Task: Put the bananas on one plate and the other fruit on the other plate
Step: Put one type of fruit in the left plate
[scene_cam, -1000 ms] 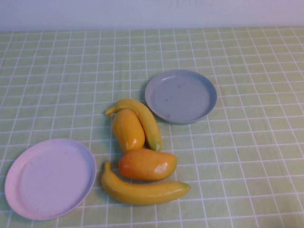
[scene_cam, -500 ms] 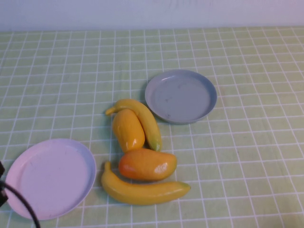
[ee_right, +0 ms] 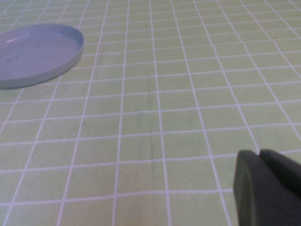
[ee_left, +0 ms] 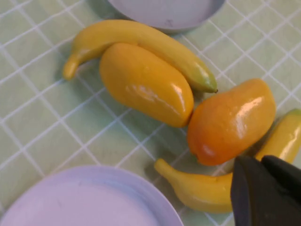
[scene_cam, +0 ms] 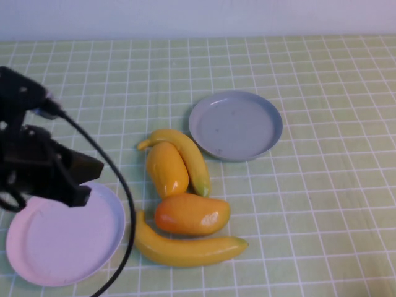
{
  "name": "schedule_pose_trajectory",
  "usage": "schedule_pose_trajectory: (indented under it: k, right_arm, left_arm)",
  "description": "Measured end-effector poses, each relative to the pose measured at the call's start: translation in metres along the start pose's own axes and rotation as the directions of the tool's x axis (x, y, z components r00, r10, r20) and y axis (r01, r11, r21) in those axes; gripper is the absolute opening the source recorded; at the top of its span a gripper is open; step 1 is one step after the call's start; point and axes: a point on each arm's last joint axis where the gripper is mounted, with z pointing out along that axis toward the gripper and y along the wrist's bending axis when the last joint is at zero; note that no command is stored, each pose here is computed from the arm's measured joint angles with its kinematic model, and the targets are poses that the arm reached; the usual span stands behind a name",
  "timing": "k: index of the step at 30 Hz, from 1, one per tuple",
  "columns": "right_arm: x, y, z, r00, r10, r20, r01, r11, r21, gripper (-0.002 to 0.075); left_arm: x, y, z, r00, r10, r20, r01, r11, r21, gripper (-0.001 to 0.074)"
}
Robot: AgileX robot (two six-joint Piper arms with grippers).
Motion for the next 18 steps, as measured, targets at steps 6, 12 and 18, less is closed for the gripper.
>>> schedule_pose_trajectory:
  k: [6,12,18]
  right_arm:
    - [0.0,0.0,0.0,1.0,0.0,0.0,0.0,1.0,0.0,-0.0016]
    - [0.0,0.0,0.0,1.0,0.0,0.0,0.0,1.0,0.0,-0.0015]
    - [0.0,0.0,0.0,1.0,0.0,0.0,0.0,1.0,0.0,-0.0016]
  left_arm:
    - [-0.038,-0.01,0.054,0.942,0.291,-0.168,-0.273,0.954,0.124,0.0]
    - [-0.057,-0.028,0.102,0.8,0.511,-0.316,-0.421,0.852,0.313,0.0]
    - [-0.074,-0.049,0.138,0.687,0.651,-0.321,-0.537,0.754,0.38,0.0052]
